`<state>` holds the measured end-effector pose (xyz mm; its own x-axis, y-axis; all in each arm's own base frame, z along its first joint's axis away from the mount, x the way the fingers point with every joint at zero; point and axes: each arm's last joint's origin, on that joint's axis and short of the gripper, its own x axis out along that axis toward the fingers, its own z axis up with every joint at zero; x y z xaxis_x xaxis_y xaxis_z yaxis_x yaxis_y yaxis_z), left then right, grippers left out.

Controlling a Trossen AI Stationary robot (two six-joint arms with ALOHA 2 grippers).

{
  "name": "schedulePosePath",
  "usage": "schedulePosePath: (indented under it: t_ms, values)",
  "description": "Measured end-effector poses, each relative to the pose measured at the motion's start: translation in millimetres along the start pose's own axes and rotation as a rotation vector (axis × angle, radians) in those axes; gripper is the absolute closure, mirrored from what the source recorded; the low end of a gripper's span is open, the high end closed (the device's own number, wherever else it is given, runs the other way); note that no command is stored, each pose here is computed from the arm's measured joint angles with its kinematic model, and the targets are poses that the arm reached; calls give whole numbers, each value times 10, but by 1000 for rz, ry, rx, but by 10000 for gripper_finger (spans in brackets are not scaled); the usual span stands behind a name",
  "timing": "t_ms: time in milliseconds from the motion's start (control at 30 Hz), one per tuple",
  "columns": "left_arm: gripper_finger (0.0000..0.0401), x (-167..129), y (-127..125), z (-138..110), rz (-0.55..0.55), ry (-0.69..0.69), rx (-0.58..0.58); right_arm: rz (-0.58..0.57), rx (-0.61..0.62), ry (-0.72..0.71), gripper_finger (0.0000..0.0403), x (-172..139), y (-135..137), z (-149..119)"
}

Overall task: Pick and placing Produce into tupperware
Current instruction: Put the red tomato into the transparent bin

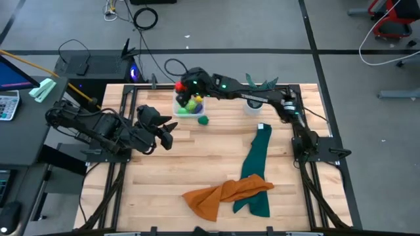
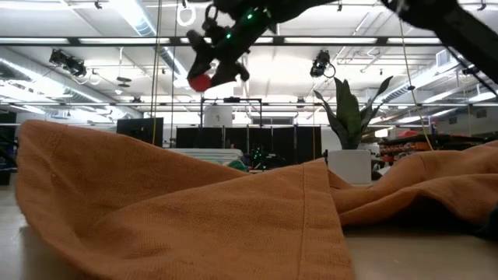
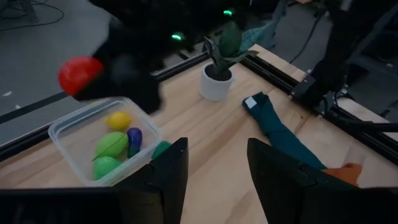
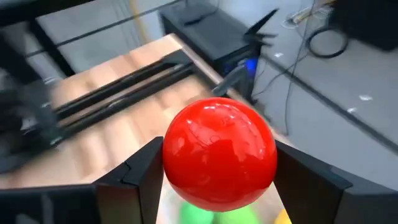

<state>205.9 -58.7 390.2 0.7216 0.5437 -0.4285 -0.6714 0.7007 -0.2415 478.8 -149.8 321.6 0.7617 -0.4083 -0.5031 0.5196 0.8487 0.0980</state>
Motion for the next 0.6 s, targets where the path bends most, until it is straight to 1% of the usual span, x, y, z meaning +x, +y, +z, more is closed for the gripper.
schedulePosePath:
  t_ms: [33,200,433,600]
  values:
    - [229,-6,-5,-3,-4,0,-11,-18,6,-2,183,35,-40,29]
    - [229,-26,-19,-13,-11,-5,-21,-72,16,92,183,316,-152,-122]
    - [229,-26,-20,-12,-11,-7,-23,-80,11,162,183,607,-189,-364]
    - [229,-25,-19,-11,-10,-7,-23,-95,39,178,183,729,-248,-451]
